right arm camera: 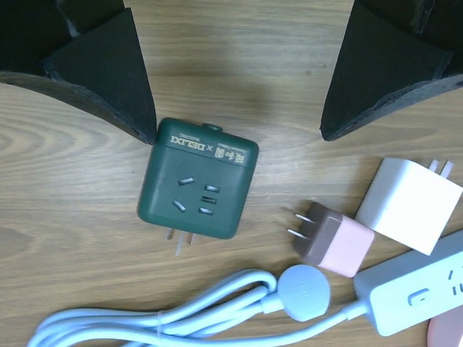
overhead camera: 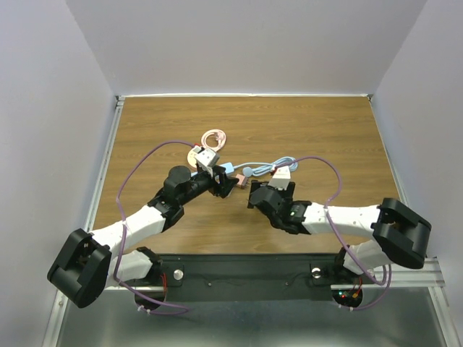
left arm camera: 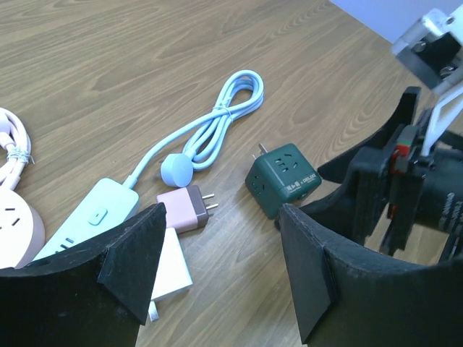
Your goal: Insert the plug
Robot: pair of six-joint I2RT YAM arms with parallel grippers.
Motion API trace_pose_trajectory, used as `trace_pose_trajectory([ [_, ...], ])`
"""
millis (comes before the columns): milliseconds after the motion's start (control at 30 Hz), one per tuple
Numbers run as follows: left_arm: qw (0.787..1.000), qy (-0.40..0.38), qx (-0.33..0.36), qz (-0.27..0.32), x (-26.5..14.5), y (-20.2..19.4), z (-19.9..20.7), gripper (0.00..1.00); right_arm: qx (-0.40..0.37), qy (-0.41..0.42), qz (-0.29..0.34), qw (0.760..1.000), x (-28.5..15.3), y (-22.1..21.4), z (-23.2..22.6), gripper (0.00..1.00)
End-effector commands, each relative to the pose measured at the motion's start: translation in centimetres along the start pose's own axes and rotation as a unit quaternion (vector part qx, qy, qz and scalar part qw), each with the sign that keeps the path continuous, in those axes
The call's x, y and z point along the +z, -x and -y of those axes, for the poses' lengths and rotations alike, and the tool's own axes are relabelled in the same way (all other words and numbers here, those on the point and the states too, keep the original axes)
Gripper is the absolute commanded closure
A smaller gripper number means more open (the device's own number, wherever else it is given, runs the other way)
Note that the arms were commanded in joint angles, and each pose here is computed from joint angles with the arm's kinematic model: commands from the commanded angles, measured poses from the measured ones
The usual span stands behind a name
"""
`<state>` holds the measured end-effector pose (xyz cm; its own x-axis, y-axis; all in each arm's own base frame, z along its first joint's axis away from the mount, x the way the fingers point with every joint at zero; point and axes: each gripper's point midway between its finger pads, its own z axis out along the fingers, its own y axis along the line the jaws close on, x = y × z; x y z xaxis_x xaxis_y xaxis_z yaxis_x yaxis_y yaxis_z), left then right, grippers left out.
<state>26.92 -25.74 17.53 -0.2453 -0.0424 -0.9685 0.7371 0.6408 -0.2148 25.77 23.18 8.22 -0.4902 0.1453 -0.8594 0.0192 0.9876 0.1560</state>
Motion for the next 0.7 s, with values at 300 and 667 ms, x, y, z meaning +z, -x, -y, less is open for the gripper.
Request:
trace_pose_trajectory([
  [300, 0.999, -0.005, 0.014, 0.029, -0.3, 1.5, 0.4, 0.26, 0.018, -0.059, 0.030, 0.998, 1.7, -0.5, 0.7, 0.00],
  [667, 1.000, -0.005, 0.016, 0.023, -0.1, 1.2, 0.3, 0.26, 0.013, -0.104, 0.061, 0.993, 3.2, -0.9, 1.5, 0.00],
])
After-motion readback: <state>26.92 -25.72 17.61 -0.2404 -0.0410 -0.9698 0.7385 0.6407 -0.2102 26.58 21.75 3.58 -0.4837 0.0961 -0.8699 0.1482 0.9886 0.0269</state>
